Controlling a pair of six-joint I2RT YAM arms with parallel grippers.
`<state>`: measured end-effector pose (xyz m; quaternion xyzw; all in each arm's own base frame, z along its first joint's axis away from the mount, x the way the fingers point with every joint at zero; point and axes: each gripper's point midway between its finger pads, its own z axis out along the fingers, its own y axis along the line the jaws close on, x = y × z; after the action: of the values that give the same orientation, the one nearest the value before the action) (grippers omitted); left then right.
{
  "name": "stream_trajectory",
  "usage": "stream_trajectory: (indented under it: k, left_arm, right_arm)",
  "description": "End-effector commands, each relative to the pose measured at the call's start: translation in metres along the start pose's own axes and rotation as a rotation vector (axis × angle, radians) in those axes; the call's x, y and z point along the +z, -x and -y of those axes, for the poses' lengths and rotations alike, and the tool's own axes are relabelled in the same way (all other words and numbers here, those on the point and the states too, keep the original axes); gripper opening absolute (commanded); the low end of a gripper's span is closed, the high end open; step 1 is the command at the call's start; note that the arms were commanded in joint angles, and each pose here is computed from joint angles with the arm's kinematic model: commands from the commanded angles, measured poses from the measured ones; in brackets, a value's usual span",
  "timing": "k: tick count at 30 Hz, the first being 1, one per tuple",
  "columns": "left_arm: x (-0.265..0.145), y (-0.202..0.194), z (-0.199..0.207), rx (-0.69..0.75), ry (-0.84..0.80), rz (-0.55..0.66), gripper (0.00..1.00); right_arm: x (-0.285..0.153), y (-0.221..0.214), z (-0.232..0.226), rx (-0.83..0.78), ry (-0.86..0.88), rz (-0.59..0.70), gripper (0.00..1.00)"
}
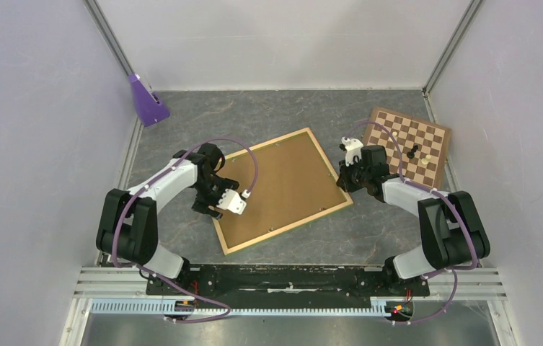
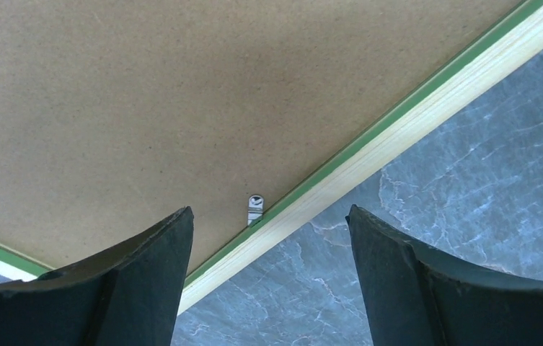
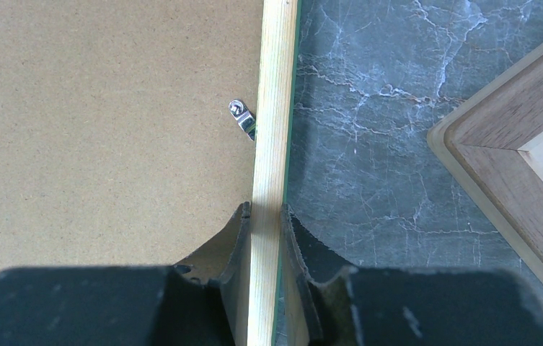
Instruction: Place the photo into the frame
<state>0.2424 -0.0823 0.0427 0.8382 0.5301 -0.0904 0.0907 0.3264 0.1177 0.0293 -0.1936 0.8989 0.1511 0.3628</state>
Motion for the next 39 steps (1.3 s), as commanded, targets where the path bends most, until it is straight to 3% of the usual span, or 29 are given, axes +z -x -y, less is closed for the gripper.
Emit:
stream_trajectory:
  k: [1,23,39]
  left_arm:
    - [0.0,-0.007,-0.012,0.018,0.053,-0.014,0.83]
    - [0.011,-0.023,0.005,-0.027,0.019,-0.032,0.71]
    - [0.017,-0.024,0.005,-0.011,-0.009,-0.041,0.69]
  right_arm:
    - [0.003,0.004,-0.004,-0.007,0.032,0.01,0.13]
    - [0.003,0.003,-0.003,-0.003,0.028,0.009,0.13]
    - [0.002,0.003,-0.002,-0.004,0.025,0.009,0.13]
